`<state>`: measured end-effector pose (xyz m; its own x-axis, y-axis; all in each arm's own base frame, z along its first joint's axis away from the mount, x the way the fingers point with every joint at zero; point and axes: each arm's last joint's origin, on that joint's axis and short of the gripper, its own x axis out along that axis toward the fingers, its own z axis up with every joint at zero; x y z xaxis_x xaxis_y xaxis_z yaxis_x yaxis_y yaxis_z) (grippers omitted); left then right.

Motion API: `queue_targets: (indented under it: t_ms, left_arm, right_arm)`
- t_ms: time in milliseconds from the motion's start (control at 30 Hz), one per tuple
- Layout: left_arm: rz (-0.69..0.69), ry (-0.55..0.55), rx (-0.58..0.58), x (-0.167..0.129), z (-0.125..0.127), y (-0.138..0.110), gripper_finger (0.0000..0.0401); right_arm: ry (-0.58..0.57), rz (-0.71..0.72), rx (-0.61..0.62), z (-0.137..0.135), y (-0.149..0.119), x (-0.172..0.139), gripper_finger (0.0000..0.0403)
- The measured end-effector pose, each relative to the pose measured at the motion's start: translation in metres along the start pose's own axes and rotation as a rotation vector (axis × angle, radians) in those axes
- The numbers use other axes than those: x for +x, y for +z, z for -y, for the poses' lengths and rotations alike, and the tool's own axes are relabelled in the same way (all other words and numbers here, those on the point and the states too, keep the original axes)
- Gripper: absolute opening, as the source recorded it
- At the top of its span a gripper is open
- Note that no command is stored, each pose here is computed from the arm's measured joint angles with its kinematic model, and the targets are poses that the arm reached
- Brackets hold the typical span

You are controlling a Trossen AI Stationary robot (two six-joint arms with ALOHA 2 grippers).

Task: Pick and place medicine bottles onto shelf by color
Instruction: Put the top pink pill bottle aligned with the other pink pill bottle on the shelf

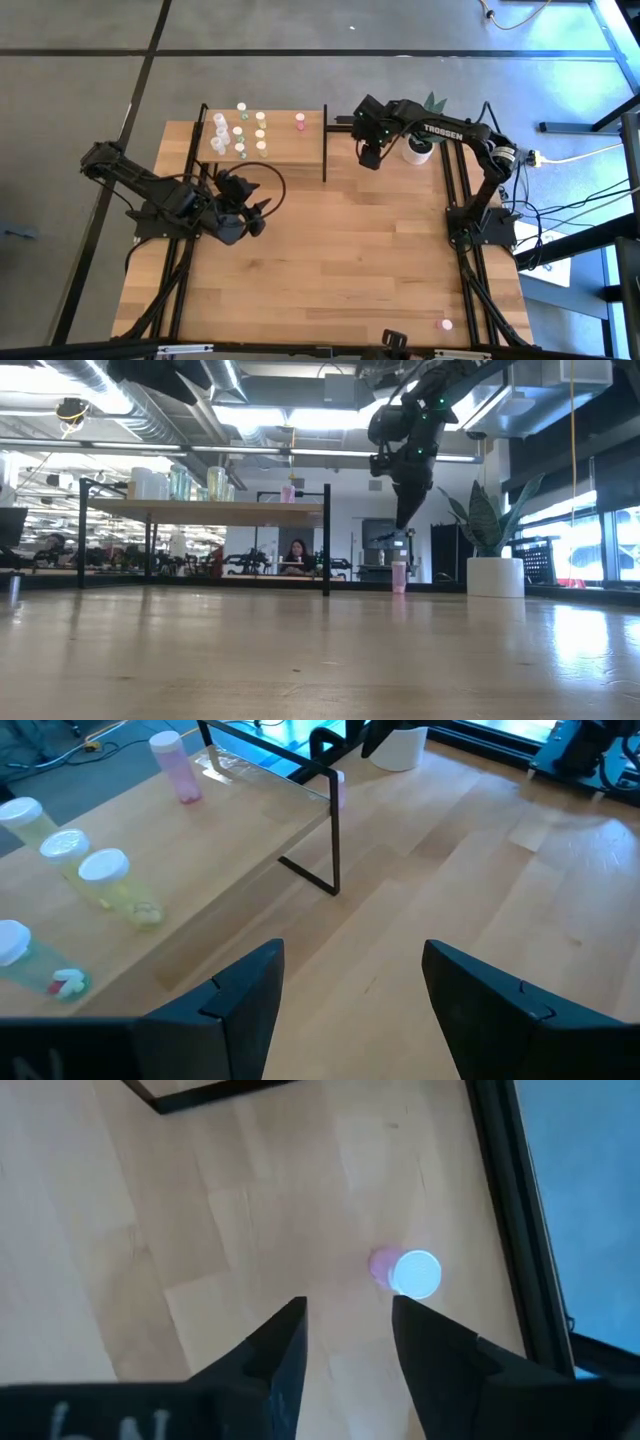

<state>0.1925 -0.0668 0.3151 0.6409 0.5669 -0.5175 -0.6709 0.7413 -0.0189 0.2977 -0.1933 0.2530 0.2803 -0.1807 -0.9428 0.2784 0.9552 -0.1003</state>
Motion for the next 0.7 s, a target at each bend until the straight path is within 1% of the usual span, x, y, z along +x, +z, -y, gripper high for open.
queue_targets:
  t_ms: [67,167,300,400,533,633,700]
  left_arm:
    - [0.000,0.001,-0.001,0.000,0.000,0.000,0.0232]
    - [0.000,0.001,-0.001,0.000,0.000,0.000,0.0232]
    - [-0.012,-0.008,-0.001,0.000,0.000,0.000,0.0232]
    - [-0.012,-0.009,-0.001,0.000,0.000,0.000,0.0232]
    - [-0.012,-0.009,-0.001,0.000,0.000,0.000,0.0232]
    - [-0.012,-0.009,-0.001,0.000,0.000,0.000,0.0232]
    - [-0.012,-0.009,-0.001,0.000,0.000,0.000,0.0232]
  right_arm:
    - [-0.001,0.001,-0.020,0.000,0.000,0.000,0.0149]
    - [-0.001,0.004,-0.039,0.000,0.000,0.000,0.0159]
    - [-0.019,0.030,-0.112,0.001,0.003,0.000,0.0186]
    - [-0.045,0.065,-0.143,0.003,0.007,0.000,0.0210]
    - [-0.025,0.071,-0.138,0.005,0.006,0.000,0.0233]
    - [0.030,0.085,-0.110,0.011,0.003,0.000,0.0237]
    - [0.073,0.094,-0.062,0.016,0.002,0.002,0.0238]
